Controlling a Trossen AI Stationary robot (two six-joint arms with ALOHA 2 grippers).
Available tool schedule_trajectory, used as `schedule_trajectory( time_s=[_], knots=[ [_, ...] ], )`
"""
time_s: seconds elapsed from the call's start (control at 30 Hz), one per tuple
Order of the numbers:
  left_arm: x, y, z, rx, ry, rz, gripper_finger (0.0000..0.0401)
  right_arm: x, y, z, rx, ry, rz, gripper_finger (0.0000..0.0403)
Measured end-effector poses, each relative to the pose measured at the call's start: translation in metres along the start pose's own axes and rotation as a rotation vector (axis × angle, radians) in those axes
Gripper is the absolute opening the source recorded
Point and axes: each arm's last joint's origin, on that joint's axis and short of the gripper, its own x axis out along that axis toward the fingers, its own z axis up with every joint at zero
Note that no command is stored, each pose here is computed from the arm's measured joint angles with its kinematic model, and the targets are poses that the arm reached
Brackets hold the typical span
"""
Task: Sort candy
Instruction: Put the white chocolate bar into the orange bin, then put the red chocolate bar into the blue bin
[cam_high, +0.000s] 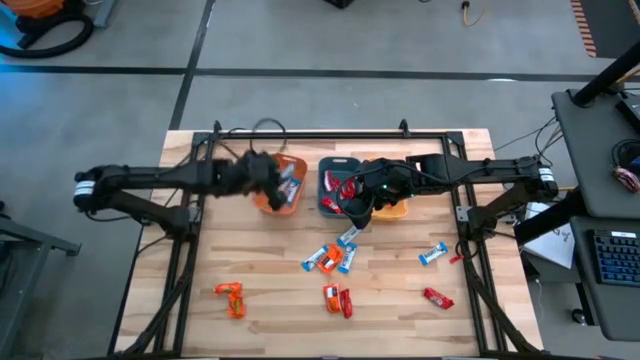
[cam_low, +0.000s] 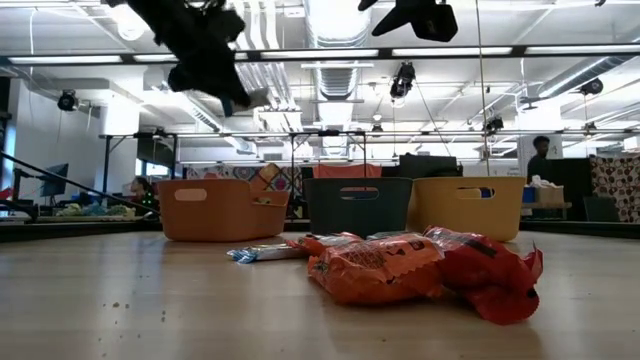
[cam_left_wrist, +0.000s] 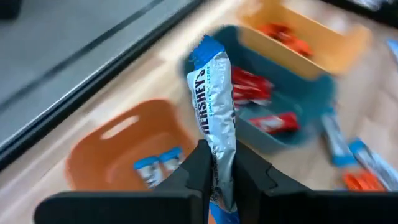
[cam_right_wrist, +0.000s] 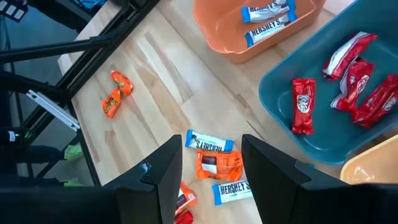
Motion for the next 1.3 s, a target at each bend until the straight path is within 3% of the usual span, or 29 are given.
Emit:
schedule_trajectory(
  time_s=[0.17, 0.33, 0.63, 0.8, 1.03, 1.3],
  knots=[
    [0.017, 0.028, 0.005, -0.162, 0.065, 0.038, 0.0024, 0.000, 0.000, 0.000, 0.028, -0.001, 0.000, 0.0157],
    [0.040, 0.036, -0.001, -0.216, 0.190, 0.004, 0.0025, 0.000, 0.000, 0.000, 0.046, 0.002, -0.003, 0.0157],
    [0.068, 0.036, -0.013, -0.206, 0.331, 0.049, 0.0030, 0.000, 0.000, 0.000, 0.053, 0.003, -0.002, 0.0157],
    [0.074, 0.036, -0.018, -0.195, 0.369, 0.062, 0.0069, 0.000, 0.000, 0.000, 0.074, 0.003, -0.002, 0.0157],
    [0.074, 0.036, -0.018, -0.127, 0.380, 0.037, 0.0123, 0.000, 0.000, -0.001, 0.106, 0.008, 0.001, 0.0157],
    [0.053, 0.034, -0.010, -0.134, 0.320, -0.035, 0.0134, 0.000, 0.001, -0.007, 0.196, 0.113, 0.032, 0.0157]
  ],
)
